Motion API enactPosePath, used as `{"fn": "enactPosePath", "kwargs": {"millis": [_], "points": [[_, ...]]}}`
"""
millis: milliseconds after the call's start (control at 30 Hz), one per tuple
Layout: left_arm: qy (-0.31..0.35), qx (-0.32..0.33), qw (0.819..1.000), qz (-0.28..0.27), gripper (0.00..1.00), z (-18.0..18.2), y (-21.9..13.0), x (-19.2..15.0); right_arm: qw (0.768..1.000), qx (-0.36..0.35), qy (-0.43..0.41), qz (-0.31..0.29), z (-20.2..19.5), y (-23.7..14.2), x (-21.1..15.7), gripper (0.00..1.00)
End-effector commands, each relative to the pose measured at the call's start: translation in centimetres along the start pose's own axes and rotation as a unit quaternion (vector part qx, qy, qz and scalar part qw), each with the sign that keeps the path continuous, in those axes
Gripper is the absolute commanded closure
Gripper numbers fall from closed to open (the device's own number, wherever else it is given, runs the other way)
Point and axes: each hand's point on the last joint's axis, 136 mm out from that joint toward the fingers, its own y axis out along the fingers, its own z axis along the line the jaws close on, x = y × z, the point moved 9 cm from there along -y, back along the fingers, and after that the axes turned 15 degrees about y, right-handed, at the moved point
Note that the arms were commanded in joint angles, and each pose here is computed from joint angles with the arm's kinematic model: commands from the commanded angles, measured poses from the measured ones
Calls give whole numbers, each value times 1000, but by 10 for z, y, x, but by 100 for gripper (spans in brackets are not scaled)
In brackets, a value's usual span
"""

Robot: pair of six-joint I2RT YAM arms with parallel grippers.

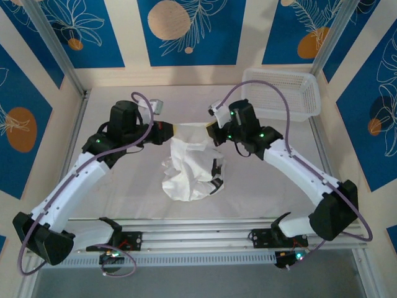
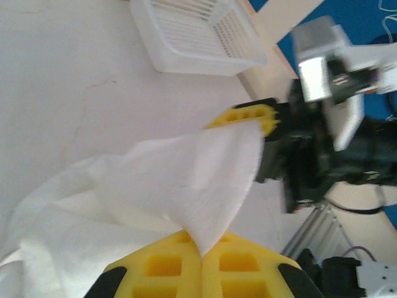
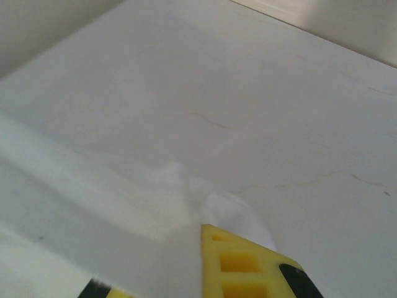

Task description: Fold the inside-out t-shirt

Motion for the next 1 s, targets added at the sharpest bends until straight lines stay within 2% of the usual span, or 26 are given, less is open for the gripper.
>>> {"fn": "enactPosePath", "kwargs": {"millis": [0,100,167,300,367,400,433,533,633,767,833,933,967], "points": [[13,11,1000,0,100,1,-8,4,995,100,26,10,30,-44,15,100],[14,-90,996,-24,100,-14,0,13,993,102,56,-35,30,-61,31,100],[27,-177,983,-42,100,-40,11,19,988,103,81,-83,24,-73,43,100],[89,-272,958,-24,100,-105,42,10,973,98,121,-169,1,-99,49,100],[117,-294,949,-13,100,-130,58,-5,971,54,145,-184,-13,-107,33,99],[129,-298,946,-18,100,-138,62,-10,970,22,163,-181,-19,-108,22,93],[138,-301,943,-27,100,-145,65,-15,966,-21,190,-173,-27,-109,7,82],[167,-330,928,-36,82,-162,70,-21,947,-112,270,-131,-47,-114,-41,54],[206,-329,921,-35,66,-170,66,-19,916,-162,336,-145,-58,-136,-69,43],[250,-276,926,-61,41,-165,50,-10,870,-224,393,-194,-65,-172,-82,41],[266,-239,931,-69,33,-160,41,-7,848,-241,423,-209,-67,-182,-84,41],[276,-189,939,-86,20,-150,31,-6,835,-225,447,-228,-69,-183,-79,42],[273,-168,943,-92,17,-146,29,-6,846,-192,440,-231,-66,-179,-72,42]]}}
